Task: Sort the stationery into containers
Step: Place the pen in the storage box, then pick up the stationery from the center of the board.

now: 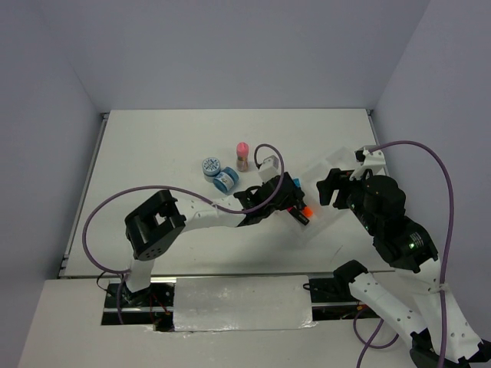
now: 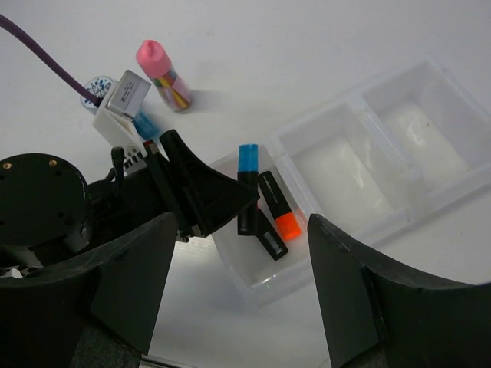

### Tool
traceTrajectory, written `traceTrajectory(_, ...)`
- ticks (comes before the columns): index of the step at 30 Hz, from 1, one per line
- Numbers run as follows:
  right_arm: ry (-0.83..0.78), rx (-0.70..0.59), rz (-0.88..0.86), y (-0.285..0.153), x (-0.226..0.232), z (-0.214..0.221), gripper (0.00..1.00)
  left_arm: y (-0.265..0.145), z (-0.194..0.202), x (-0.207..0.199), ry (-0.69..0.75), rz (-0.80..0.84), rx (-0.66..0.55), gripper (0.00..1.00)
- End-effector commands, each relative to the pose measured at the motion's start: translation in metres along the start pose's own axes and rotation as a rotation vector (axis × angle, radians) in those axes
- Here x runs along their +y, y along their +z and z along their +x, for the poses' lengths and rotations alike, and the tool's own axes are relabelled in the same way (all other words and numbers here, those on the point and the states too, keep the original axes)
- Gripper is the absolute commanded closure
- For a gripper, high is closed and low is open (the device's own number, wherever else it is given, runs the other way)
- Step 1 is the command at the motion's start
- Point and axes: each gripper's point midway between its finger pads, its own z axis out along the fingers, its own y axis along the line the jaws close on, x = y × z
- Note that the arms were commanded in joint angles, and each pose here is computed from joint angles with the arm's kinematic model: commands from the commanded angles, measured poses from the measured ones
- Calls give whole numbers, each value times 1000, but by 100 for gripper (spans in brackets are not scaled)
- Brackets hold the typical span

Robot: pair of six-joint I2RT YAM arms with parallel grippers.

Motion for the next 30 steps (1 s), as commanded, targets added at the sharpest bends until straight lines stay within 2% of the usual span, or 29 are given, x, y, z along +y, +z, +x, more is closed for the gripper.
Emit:
traceTrajectory(1, 1, -38, -14, -1, 4, -12, 23, -5, -16, -30, -64, 79, -58, 46)
traceTrajectory(5, 1, -24, -34, 2, 8, -8, 23, -6, -14, -31, -57, 86, -49, 21)
traceTrajectory(10, 0, -18, -36, 4, 9, -7, 23, -14, -16, -37, -48, 104, -30, 15)
traceTrajectory(13, 7, -53, -75, 0, 15, -16, 23, -39, -43, -41, -17, 93, -98, 12)
traceTrajectory(14, 13, -80, -95, -1, 19, -23, 23, -56, -67, -46, -10, 82, -161, 10)
traceTrajectory(15, 15, -85, -131, -2, 26, -25, 23, -65, -76, -32, 55, 6, -166, 8)
traceTrajectory(16, 21, -92, -153, -3, 30, -28, 22, -73, -87, -22, 84, -51, -184, 1)
traceTrajectory(17, 28, -102, -178, -2, 36, -32, 18, -90, -117, -15, 86, -98, -249, 1)
traceTrajectory(19, 55, -98, -246, 3, 50, -30, 3, -111, -133, 26, 153, -236, -247, 1)
traceTrajectory(20, 79, -113, -267, 10, 56, -36, 0, -133, -163, 39, 127, -270, -297, 1)
traceTrajectory(24, 84, -2, -345, 47, 88, -20, 0, -204, -210, 129, 180, -507, -369, 1)
traceTrajectory(25, 65, -9, -374, 52, 105, -22, 0, -236, -225, 154, 165, -564, -404, 1)
traceTrajectory(27, 17, 64, -375, 80, 130, -4, 0, -270, -241, 179, 185, -641, -439, 1)
traceTrajectory(29, -33, 83, -436, 92, 168, -5, 0, -318, -255, 197, 188, -701, -491, 1)
traceTrajectory(30, -69, 162, -429, 118, 182, 18, 0, -333, -256, 199, 183, -710, -511, 1)
